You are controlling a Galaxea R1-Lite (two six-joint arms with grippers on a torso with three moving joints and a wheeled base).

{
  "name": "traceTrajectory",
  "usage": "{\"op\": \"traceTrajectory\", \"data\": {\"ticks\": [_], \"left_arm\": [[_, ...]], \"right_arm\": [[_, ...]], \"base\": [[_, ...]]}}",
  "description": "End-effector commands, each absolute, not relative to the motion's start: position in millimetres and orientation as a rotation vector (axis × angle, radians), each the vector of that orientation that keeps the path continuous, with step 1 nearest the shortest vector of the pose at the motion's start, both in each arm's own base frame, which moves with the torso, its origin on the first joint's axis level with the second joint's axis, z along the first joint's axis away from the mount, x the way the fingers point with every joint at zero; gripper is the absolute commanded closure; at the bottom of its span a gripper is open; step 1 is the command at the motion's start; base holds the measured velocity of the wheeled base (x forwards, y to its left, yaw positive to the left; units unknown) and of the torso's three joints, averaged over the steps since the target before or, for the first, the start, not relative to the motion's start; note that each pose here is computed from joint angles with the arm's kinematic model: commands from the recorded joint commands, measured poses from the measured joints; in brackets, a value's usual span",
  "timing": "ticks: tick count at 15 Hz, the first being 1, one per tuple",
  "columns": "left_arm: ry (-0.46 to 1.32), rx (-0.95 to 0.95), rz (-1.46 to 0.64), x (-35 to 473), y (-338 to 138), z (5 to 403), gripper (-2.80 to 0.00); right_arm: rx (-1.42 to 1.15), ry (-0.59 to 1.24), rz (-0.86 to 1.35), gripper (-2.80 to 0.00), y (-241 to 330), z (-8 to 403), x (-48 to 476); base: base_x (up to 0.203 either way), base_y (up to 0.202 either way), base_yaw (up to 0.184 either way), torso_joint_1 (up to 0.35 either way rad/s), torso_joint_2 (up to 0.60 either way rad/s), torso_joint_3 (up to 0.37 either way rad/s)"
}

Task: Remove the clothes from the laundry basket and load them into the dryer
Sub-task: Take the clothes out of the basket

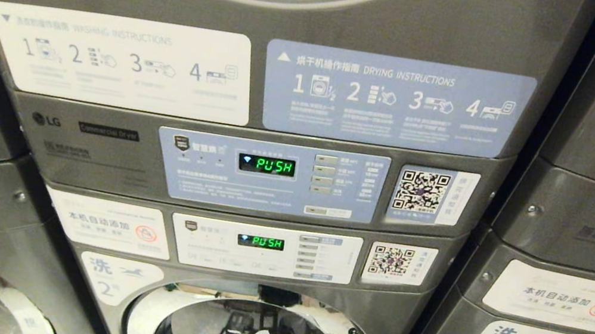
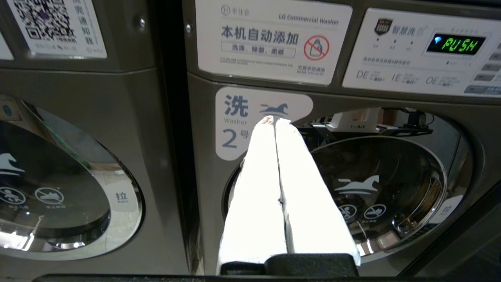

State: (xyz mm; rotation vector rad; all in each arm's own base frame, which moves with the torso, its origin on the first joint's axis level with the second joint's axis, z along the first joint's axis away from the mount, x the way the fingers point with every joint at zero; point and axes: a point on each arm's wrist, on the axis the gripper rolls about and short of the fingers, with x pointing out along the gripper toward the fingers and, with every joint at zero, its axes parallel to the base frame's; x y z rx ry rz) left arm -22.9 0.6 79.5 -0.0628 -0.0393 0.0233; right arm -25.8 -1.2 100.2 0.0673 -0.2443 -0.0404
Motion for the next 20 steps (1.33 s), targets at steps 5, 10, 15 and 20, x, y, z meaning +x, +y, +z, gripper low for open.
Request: {"op": "traceTrajectory", "data": {"ticks": [5,10,15,20], "left_arm": [[-0.027,-0.063,0.024,-21.8,0.6,75.7,0.00],[-0.027,-0.063,0.024,-21.8,0.6,75.7,0.00],[-0.027,-0.063,0.024,-21.8,0.6,75.7,0.00],[-0.027,-0.063,0.024,-21.8,0.6,75.7,0.00]], "right_arm": [[0.067,-0.204,-0.041,0.00,-1.2,89.3,-21.9],[0.067,-0.204,-0.042,0.00,-1.2,89.2,-21.9],[0.067,-0.204,-0.041,0.00,-1.2,89.2,-21.9],[0.067,-0.204,-0.043,0.00,-1.2,89.2,-21.9]], "base": [[0.000,0.000,0.000,-0.240,0.54,0.300],[0.000,0.000,0.000,-0.223,0.53,0.303],[0.000,0.000,0.000,-0.197,0.49,0.298],[0.000,0.000,0.000,-0.170,0.48,0.303]]}}
